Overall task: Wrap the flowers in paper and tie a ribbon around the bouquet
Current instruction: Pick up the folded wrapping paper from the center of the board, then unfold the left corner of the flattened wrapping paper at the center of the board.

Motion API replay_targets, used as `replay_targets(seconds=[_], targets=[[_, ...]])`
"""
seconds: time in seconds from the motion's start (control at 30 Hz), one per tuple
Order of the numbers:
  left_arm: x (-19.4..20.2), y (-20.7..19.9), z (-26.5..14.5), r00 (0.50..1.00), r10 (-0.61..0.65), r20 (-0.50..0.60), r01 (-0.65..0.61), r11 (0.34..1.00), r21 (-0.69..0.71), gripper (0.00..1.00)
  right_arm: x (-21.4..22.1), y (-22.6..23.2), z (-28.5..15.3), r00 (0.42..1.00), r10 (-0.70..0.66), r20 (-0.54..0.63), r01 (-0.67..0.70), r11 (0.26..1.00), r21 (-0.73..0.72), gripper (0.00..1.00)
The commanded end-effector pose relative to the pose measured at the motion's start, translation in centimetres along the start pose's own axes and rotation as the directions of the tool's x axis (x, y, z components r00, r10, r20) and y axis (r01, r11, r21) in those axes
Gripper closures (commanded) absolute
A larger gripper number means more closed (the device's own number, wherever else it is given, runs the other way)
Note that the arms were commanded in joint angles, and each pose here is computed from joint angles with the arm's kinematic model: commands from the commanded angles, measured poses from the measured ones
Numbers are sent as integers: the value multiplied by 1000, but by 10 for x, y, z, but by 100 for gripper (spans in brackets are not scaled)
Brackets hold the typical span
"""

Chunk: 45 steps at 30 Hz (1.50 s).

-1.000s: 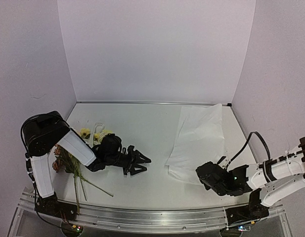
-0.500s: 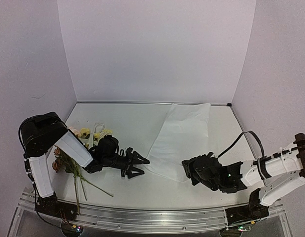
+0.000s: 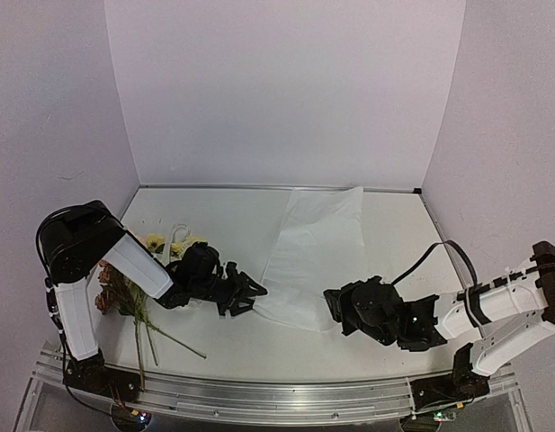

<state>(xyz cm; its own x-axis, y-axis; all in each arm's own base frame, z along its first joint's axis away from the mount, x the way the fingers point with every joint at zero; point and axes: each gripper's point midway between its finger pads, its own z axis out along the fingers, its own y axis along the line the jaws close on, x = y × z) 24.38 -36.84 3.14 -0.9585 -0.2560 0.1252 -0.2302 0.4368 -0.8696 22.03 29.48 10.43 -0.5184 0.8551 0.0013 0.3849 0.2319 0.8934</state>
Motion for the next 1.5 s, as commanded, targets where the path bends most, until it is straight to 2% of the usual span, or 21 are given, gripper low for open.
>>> replay_targets(seconds=[0.0, 0.07, 0.17, 0.23, 0.33, 0.4, 0.47, 0.7, 0.9, 1.03, 1.17, 1.33, 1.47], targets=[[-12, 16, 9, 999, -8, 34, 10, 998, -59, 57, -3, 5, -3, 999, 34, 0, -34, 999, -35, 100], [-12, 14, 8, 999, 1, 33, 1, 998, -58, 68, -6, 3, -5, 999, 34, 7, -34, 999, -39, 100], [-15, 4, 2, 997, 58, 53, -55, 996, -64, 92, -10, -1, -7, 999, 30, 12, -29, 999, -41, 100], [-20, -10, -9, 987, 133, 94, -125, 988, -92, 99, -12, -6, -8, 1000, 27, 11, -27, 999, -40, 98], [-33, -36, -36, 933, 307, 187, -273, 944, -185, 100, -12, -14, -8, 1000, 17, -7, -18, 999, -47, 87], [-39, -58, -57, 876, 415, 244, -355, 899, -255, 100, -11, -19, -8, 1000, 8, -23, -10, 998, -54, 78], [-39, -92, -76, 811, 511, 283, -446, 855, -265, 100, -6, -23, -6, 999, -8, -46, 5, 998, -57, 68], [-16, -162, -104, 615, 736, 282, -631, 674, -384, 100, 41, 16, 3, 969, -150, -198, 116, 978, -172, 30], [10, -201, -105, 480, 847, 229, -730, 531, -431, 100, 86, 60, -5, 894, -317, -318, 225, 929, -294, 15], [14, -200, -106, 466, 861, 206, -737, 506, -448, 100, 107, 86, -20, 813, -470, -344, 359, 869, -341, 10], [13, -192, -112, 475, 856, 205, -721, 512, -467, 100, 124, 98, -40, 700, -623, -350, 522, 780, -345, 7], [16, -191, -121, 477, 851, 221, -719, 522, -458, 100, 133, 116, -65, 530, -779, -335, 692, 626, -360, 7], [19, -192, -125, 476, 850, 227, -726, 525, -444, 100, 119, 122, -77, 399, -870, -290, 835, 475, -277, 7]])
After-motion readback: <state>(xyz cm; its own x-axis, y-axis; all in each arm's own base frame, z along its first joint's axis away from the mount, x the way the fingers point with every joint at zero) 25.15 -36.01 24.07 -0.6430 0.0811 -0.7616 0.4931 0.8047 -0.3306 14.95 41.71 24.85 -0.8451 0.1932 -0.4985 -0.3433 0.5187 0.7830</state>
